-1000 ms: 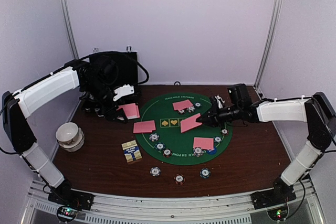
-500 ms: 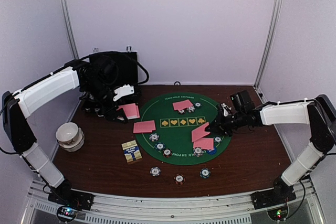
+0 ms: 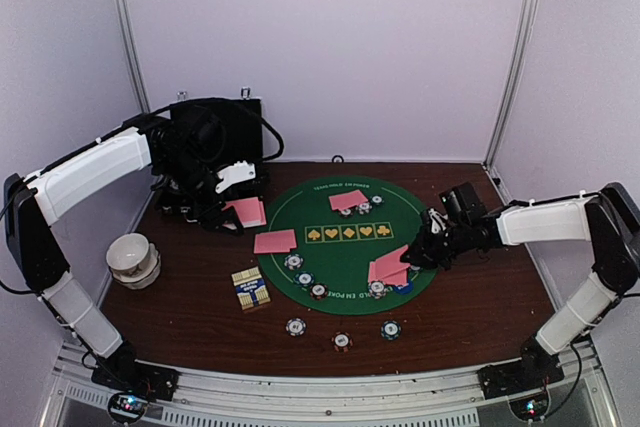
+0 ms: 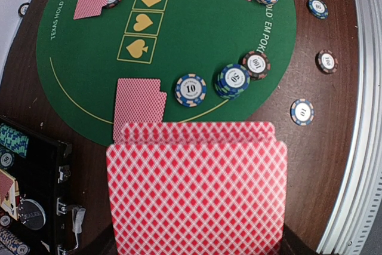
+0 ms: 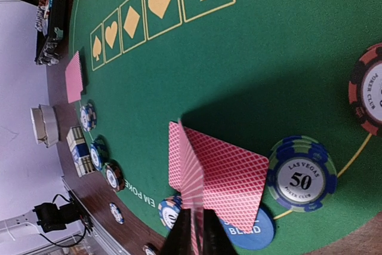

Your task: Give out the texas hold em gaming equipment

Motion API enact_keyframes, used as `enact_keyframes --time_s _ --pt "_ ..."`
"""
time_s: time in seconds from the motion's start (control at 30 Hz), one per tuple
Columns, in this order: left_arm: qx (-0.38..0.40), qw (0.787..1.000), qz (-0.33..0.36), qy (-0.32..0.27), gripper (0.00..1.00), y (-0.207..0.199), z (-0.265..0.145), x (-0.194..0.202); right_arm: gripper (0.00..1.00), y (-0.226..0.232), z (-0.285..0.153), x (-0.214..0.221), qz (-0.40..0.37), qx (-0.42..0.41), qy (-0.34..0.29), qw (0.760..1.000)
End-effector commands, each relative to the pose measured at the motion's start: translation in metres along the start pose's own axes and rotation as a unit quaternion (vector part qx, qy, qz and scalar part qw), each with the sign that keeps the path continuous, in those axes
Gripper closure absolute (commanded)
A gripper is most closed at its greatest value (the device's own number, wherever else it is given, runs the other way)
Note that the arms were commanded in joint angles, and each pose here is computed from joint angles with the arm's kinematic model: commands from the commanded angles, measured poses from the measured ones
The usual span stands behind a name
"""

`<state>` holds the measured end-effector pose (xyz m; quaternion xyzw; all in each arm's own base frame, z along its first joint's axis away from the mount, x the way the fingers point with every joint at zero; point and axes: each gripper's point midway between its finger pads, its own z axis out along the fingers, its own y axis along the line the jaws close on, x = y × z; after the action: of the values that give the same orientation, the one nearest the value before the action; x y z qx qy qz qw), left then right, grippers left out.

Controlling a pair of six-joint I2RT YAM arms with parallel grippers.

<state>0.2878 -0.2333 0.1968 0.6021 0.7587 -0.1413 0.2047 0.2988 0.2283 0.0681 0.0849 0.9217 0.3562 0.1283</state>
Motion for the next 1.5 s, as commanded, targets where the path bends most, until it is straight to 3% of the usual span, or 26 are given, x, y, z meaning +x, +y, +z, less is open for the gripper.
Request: enact_keyframes --time_s 0.0,0.23,0.4,0.63,0.97,1.47 --pt "-0.007 1.0 0.012 -0.023 1.0 -0.001 -0.011 -0.008 0.78 -0.004 -0.009 -0.003 -0.019 0.028 -0.018 0.999" --pt "-0.006 1.0 0.013 -0.025 1.0 -0.001 -0.012 -0.009 0.36 0.008 -0.044 -0.014 -0.061 0.085 -0.052 0.993" --pt "-0.006 1.0 0.013 -0.027 1.0 -0.001 -0.013 -0.01 0.12 0.053 -0.061 -0.023 -0.098 0.063 -0.081 0.99" --pt "-0.002 0.999 0.011 -0.03 1.0 -0.003 -0.013 -0.011 0.1 0.17 -0.029 -0.004 -0.108 -0.104 -0.049 0.987" --pt "0.009 0.999 0.002 -0.038 1.0 -0.005 -0.01 -0.014 0.1 0.293 0.023 0.028 -0.111 -0.284 0.027 0.952" --pt "0.008 0.999 0.004 -0.044 1.0 -0.003 -0.011 -0.018 0.13 0.331 0.065 0.05 -0.107 -0.331 0.091 0.933"
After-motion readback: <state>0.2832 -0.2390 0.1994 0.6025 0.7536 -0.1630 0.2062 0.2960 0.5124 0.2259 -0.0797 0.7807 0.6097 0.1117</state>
